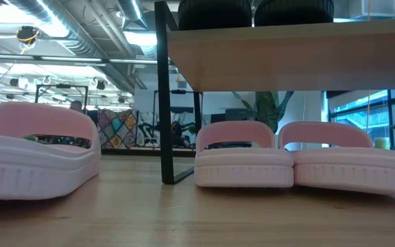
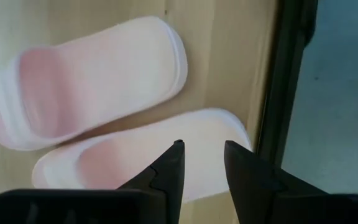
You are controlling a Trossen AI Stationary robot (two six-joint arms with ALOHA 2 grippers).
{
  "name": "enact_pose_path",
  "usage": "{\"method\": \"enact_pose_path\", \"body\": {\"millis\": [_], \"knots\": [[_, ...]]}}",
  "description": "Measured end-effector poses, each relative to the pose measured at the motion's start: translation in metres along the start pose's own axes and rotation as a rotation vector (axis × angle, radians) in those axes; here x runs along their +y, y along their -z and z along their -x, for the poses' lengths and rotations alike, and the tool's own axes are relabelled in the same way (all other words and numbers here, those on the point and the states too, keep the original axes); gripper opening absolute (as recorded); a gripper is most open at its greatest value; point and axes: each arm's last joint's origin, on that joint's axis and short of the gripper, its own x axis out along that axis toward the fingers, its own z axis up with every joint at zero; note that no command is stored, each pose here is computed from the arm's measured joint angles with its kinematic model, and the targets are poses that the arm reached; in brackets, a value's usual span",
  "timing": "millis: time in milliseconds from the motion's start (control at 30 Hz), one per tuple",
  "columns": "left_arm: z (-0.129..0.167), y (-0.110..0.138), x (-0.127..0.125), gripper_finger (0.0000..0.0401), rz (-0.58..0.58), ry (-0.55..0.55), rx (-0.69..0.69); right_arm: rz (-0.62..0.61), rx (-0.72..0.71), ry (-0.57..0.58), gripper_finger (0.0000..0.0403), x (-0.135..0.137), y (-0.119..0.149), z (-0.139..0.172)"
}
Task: Pick and place slides into the shelf
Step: Put the left pink slipper under the shelf
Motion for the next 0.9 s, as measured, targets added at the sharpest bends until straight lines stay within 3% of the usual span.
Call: {"method": "enact_pose_path", "body": {"millis": [267,400,567,700,900], "knots": [[0.007,-0.001,0.018,0.0105,0.114,-0.090,-0.099,0.000,0.004,0.019,0.0165,-0.006,-0.002,-0.006],[0.010,0.012,0.039,0.0105,0.161,-0.118,-0.070,0.024,0.010,0.039,0.0165,-0.013,-0.005,-0.012],[0.005,0.028,0.064,0.0105,0.129,-0.113,-0.026,0.017,0.017,0.073,0.0165,-0.024,-0.009,-0.021],[-0.005,0.037,0.087,0.0105,0.113,-0.031,-0.008,-0.003,0.025,0.104,0.0165,-0.035,-0.012,-0.030],[-0.009,0.053,0.115,0.0105,0.142,0.174,-0.111,-0.015,0.064,0.062,0.0165,-0.042,-0.013,-0.037]]}}
